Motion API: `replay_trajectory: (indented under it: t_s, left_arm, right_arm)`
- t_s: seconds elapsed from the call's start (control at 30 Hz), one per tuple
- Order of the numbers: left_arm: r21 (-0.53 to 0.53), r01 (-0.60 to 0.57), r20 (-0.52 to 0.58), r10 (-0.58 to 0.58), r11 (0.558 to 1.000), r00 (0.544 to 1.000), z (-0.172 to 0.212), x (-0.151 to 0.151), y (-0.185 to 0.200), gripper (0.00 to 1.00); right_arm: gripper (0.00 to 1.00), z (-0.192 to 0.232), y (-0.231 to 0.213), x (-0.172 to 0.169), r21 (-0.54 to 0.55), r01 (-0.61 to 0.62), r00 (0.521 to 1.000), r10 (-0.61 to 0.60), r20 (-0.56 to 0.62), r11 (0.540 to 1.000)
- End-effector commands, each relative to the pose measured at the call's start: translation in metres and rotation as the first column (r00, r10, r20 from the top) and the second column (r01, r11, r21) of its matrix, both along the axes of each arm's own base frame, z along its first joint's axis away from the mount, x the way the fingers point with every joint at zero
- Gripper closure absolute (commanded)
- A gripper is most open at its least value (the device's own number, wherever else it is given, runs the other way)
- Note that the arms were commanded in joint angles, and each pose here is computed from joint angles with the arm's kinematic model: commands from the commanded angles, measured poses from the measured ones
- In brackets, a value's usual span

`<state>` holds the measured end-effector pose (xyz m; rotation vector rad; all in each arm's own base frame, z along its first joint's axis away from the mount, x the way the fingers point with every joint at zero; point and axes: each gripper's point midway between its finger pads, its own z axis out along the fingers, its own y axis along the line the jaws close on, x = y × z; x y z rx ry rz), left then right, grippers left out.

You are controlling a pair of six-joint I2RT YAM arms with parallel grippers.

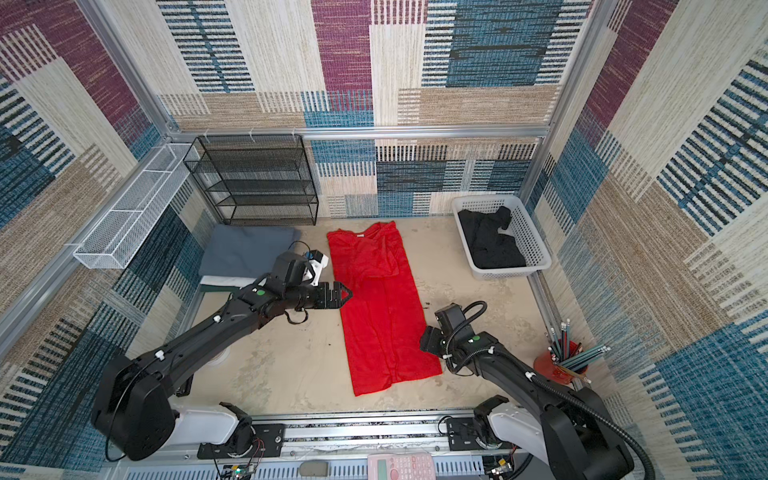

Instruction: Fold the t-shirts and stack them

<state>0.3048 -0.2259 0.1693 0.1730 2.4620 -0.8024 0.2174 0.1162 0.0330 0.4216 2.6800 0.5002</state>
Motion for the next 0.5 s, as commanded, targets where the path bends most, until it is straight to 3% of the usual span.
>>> replay_trajectory:
  t_s: [0.0,0.23,0.37,0.47]
  left_arm:
    - [-0.025,-0.052,-0.027,0.051,0.998,0.998,-0.006,-0.013,0.009,0.02]
    - [0.049,-0.091,-0.021,0.092,0.995,0.996,-0.021,-0.028,0.034,0.02]
    - [0.017,-0.108,0.017,0.107,0.994,0.994,-0.017,-0.022,0.039,0.02]
    - [-0.094,-0.098,0.040,0.102,0.991,0.994,-0.010,-0.018,0.035,0.02]
  right_arm:
    - [0.27,-0.010,0.004,-0.025,0.050,-0.017,0.996,0.021,-0.089,0.999]
    - [0.27,-0.011,0.009,-0.036,0.087,-0.061,0.993,0.069,-0.097,0.994]
    - [0.27,-0.011,0.008,-0.038,0.091,-0.049,0.993,0.058,-0.103,0.995]
    - [0.27,-0.009,0.012,-0.042,0.126,-0.051,0.992,0.065,-0.106,0.991]
